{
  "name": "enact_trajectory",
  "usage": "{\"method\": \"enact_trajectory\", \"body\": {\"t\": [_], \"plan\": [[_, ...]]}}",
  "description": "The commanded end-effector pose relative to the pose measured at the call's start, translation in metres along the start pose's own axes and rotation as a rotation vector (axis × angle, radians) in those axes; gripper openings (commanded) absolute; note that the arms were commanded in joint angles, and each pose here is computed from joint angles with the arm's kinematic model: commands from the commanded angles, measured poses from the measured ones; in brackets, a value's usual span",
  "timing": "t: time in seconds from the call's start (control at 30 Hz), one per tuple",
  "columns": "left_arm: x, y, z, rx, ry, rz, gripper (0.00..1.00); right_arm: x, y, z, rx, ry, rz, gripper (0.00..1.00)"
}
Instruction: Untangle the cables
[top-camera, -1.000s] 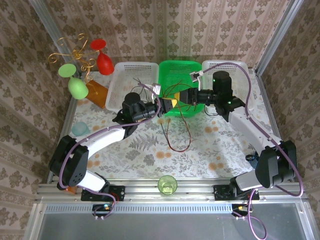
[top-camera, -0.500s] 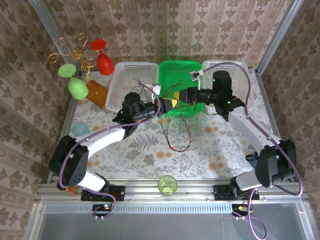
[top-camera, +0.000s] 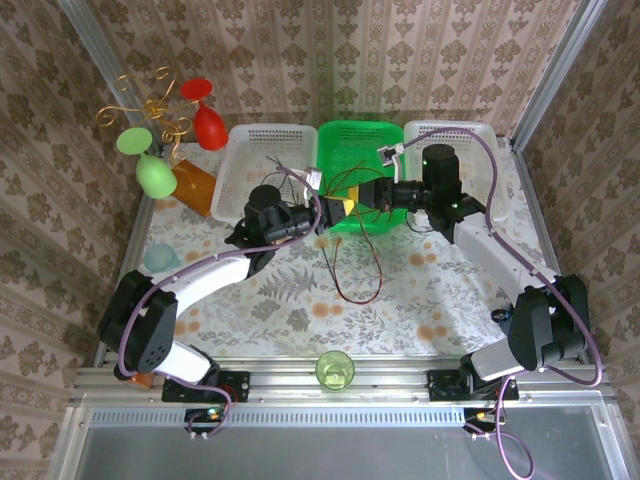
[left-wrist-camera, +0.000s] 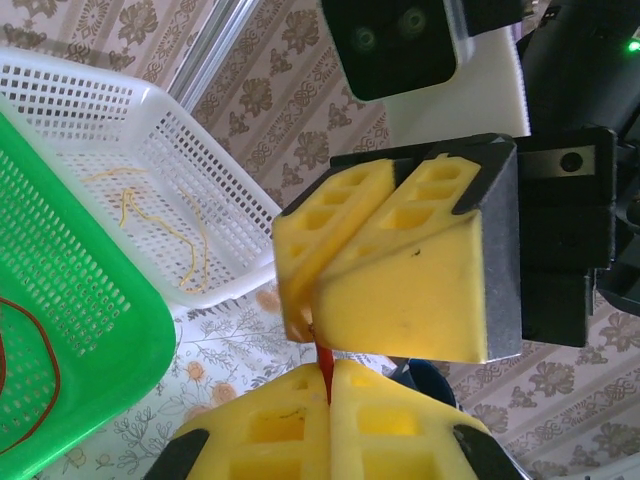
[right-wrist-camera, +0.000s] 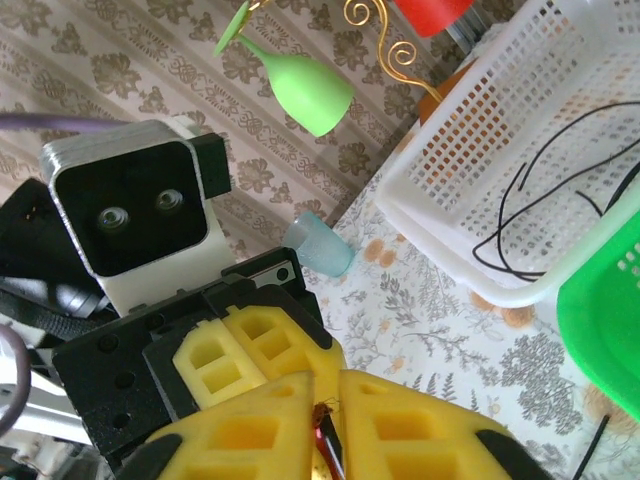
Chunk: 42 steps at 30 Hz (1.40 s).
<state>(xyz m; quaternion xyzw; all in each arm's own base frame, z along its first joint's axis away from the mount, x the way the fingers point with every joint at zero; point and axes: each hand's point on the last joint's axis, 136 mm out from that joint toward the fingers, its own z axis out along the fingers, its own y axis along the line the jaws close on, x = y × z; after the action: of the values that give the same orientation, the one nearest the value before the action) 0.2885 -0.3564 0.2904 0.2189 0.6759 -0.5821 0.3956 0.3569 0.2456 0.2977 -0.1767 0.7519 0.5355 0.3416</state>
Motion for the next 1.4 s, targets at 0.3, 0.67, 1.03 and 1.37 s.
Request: {"method": "enact_trajectory", "body": {"t": [0.3,0.67,1.03,1.37], "plan": [[-0.024,-0.015,-0.007,0.042,-0.056,0.033,0.00,-0.002,-0.012,-0.011,0.035,-0.039,-0.002,0.00],[-0.025,-0.009,-0.013,0.004,-0.071,0.038,0.00,-0.006,-0.020,-0.022,0.079,-0.072,0.001,0.00],[-0.038,0.011,-0.051,-0.311,-0.082,0.199,0.00,-0.029,-0.027,-0.082,0.352,-0.276,-0.065,0.00],[-0.073,0.004,-0.111,-0.649,-0.147,0.421,0.00,-0.041,0.001,-0.143,0.590,-0.427,-0.196,0.00]]}}
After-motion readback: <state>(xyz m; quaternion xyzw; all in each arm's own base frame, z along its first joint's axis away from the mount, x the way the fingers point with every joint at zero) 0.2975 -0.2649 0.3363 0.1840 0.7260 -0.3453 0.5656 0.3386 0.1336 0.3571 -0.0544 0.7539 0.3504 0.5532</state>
